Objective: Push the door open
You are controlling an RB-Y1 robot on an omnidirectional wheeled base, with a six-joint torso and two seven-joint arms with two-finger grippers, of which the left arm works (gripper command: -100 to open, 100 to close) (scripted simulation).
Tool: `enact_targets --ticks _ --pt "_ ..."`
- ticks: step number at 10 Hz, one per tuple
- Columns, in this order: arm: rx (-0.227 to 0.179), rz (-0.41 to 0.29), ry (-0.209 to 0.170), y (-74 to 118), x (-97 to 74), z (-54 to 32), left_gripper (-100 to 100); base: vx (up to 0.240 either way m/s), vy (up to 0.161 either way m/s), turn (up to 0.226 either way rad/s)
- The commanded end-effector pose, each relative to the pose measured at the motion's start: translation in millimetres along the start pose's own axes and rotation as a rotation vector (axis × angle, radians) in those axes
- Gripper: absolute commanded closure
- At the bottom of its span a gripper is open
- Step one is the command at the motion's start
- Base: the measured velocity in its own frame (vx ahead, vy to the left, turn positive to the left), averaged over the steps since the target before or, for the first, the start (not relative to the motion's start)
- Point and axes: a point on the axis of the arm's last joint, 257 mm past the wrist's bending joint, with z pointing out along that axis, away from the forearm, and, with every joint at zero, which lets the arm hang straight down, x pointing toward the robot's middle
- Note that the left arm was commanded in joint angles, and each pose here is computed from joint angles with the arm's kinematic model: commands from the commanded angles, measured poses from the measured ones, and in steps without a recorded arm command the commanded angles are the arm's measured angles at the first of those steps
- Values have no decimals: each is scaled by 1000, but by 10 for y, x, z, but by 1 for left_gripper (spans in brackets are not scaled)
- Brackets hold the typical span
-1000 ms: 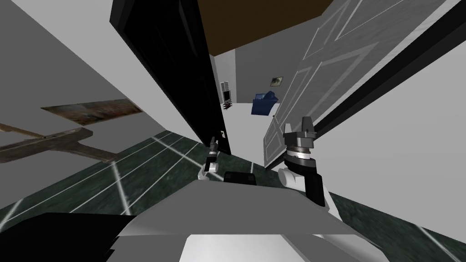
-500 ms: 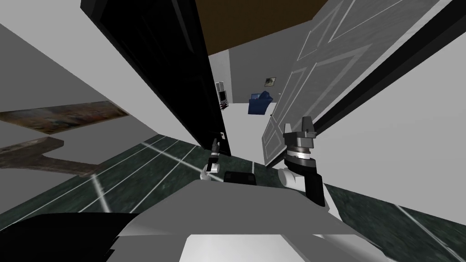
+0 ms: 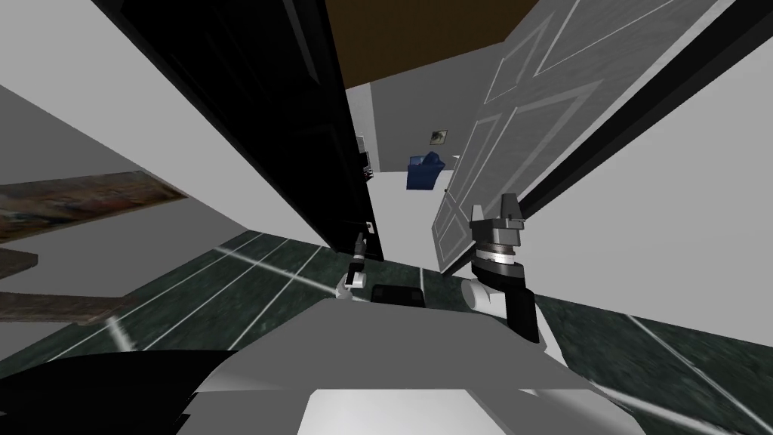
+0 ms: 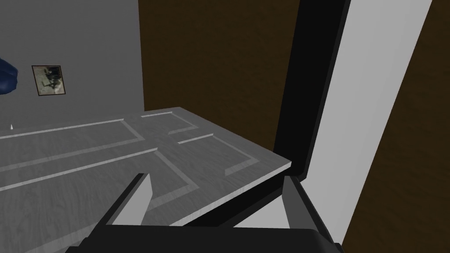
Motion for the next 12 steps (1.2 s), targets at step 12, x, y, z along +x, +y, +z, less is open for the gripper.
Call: enact_targets --ticks 12 --pt "-157 -10 35 761 474 -192 -100 8 134 -129"
